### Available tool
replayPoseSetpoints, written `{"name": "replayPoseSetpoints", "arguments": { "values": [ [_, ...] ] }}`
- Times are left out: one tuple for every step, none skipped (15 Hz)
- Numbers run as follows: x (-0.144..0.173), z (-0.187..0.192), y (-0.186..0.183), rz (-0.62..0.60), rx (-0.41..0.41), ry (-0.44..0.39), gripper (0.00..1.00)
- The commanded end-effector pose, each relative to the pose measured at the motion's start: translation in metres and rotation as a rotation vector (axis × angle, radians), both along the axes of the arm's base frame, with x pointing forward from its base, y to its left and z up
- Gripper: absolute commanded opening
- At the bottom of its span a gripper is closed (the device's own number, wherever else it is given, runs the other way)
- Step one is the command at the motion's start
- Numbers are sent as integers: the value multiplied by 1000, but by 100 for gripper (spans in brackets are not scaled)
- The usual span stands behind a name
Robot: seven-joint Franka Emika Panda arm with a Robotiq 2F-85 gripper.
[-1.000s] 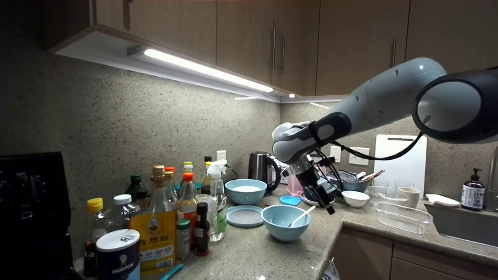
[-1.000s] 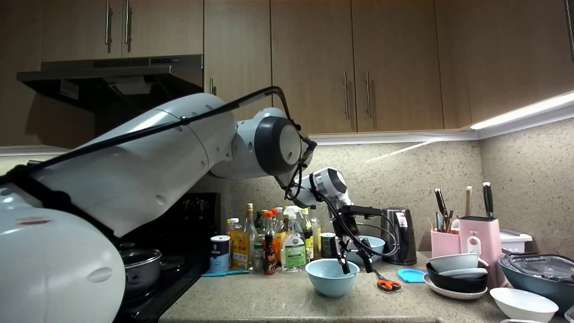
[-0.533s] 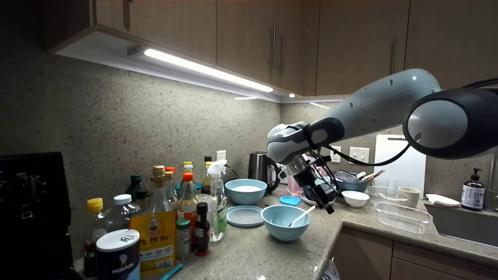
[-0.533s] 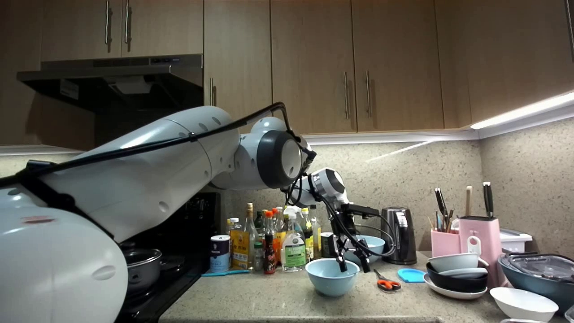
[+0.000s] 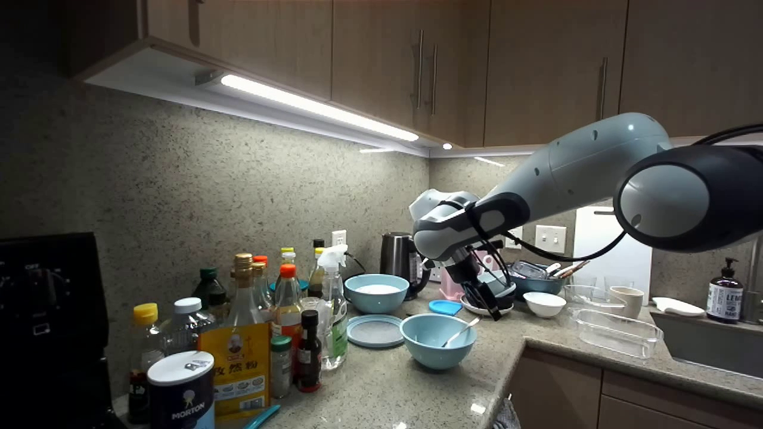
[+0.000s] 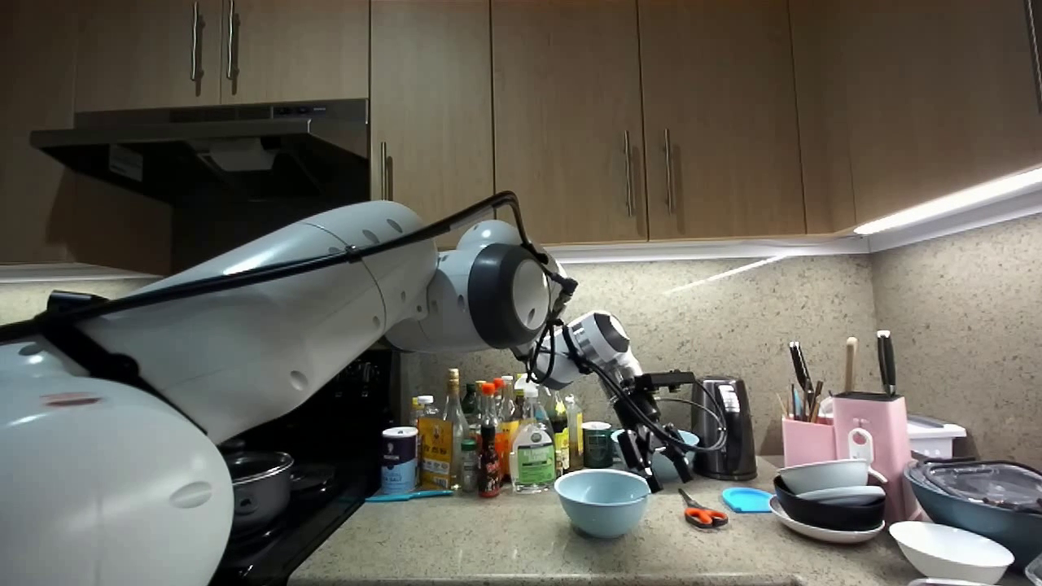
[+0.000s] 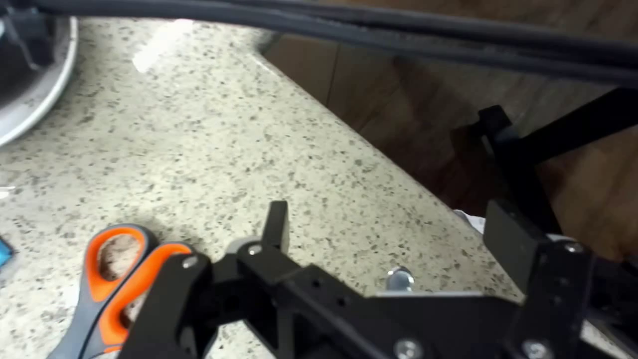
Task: Use the silver spoon to stir the contents of the blue bowl closer to the edge
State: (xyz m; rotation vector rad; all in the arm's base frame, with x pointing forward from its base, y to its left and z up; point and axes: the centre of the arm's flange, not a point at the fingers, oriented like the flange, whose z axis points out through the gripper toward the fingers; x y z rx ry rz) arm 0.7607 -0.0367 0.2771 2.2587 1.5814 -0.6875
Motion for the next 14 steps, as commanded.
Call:
{"name": "replayPoseSetpoints", "arguments": {
  "values": [
    [19, 2, -7, 106, -10, -18, 100],
    [17, 0, -3, 88, -7, 23, 100],
    [7, 0, -4, 57, -1, -9, 100],
    [7, -2, -4, 58, -1, -6, 100],
    [7, -3, -4, 58, -1, -5, 100],
    [5, -2, 1, 49, 11, 16, 100],
    [4, -4, 5, 61, 3, 7, 100],
    [5, -5, 10, 80, 13, 20, 100],
    [7, -7, 15, 79, 14, 24, 100],
    [8, -10, 23, 89, 10, 29, 100],
    [9, -14, 30, 104, -2, 28, 100],
    [9, -17, 35, 111, -1, 37, 100],
    [10, -21, 40, 113, 1, 48, 100],
    [10, -24, 44, 118, 2, 58, 99]
  ]
}}
